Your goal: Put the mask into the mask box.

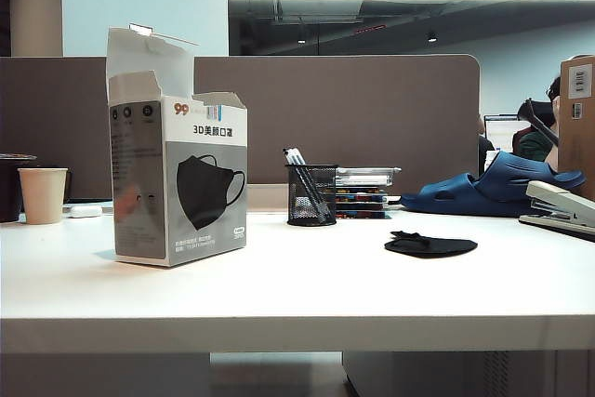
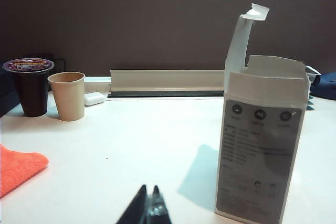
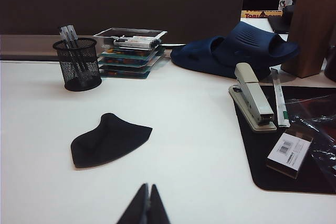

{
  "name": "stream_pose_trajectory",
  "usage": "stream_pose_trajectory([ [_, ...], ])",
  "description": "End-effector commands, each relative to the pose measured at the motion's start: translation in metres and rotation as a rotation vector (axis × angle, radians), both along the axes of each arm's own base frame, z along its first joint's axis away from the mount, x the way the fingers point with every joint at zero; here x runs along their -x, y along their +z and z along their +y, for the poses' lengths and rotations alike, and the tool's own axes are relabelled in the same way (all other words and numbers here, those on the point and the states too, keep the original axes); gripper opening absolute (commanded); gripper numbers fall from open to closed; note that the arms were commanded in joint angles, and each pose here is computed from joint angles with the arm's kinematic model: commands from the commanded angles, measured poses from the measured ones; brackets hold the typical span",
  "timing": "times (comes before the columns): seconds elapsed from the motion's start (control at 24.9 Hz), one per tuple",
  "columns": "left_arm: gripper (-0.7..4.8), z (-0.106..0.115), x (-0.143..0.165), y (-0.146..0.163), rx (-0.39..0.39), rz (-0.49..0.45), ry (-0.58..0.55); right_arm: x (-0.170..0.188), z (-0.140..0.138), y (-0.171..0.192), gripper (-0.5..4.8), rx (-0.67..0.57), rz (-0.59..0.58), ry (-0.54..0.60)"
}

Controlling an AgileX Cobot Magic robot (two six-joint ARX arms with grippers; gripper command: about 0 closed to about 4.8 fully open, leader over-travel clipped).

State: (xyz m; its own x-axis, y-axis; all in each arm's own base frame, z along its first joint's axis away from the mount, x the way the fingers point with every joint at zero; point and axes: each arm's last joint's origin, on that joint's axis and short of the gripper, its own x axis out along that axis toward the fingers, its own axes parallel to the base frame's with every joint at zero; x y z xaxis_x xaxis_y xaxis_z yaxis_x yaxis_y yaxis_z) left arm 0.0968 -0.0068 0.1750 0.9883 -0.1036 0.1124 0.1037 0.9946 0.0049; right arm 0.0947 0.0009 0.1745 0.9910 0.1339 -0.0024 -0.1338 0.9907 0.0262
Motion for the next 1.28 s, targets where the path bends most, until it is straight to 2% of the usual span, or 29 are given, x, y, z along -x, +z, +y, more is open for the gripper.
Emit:
stream_pose_trajectory([
  [0.04, -0.05, 0.0, 0.0, 0.002, 0.0, -0.012, 0.0, 0.001, 0.0, 0.003, -0.09, 0.0, -0.023, 0.0],
  [0.56, -0.05, -0.001, 0.001, 0.004, -0.002, -0.018, -0.028, 0.001, 0.001, 0.007, -0.09, 0.001, -0.045, 0.034],
  [0.84, -0.05, -0.005, 0.004, 0.015, -0.015, -0.044, -0.152, 0.008, 0.001, 0.026, -0.09, -0.023, -0.053, 0.033],
  [0.92, -0.05, -0.006, 0.006, 0.019, 0.003, -0.046, -0.193, 0.011, 0.001, 0.033, -0.09, -0.024, -0.043, 0.03],
  [1.08, -0.05, -0.009, 0.011, 0.03, 0.021, -0.033, -0.327, 0.02, 0.002, 0.052, -0.09, -0.025, -0.031, 0.027],
  [1.28, -0.05, -0.009, 0.019, 0.048, 0.008, -0.011, -0.351, 0.027, 0.002, 0.081, -0.09, -0.028, 0.033, 0.022],
])
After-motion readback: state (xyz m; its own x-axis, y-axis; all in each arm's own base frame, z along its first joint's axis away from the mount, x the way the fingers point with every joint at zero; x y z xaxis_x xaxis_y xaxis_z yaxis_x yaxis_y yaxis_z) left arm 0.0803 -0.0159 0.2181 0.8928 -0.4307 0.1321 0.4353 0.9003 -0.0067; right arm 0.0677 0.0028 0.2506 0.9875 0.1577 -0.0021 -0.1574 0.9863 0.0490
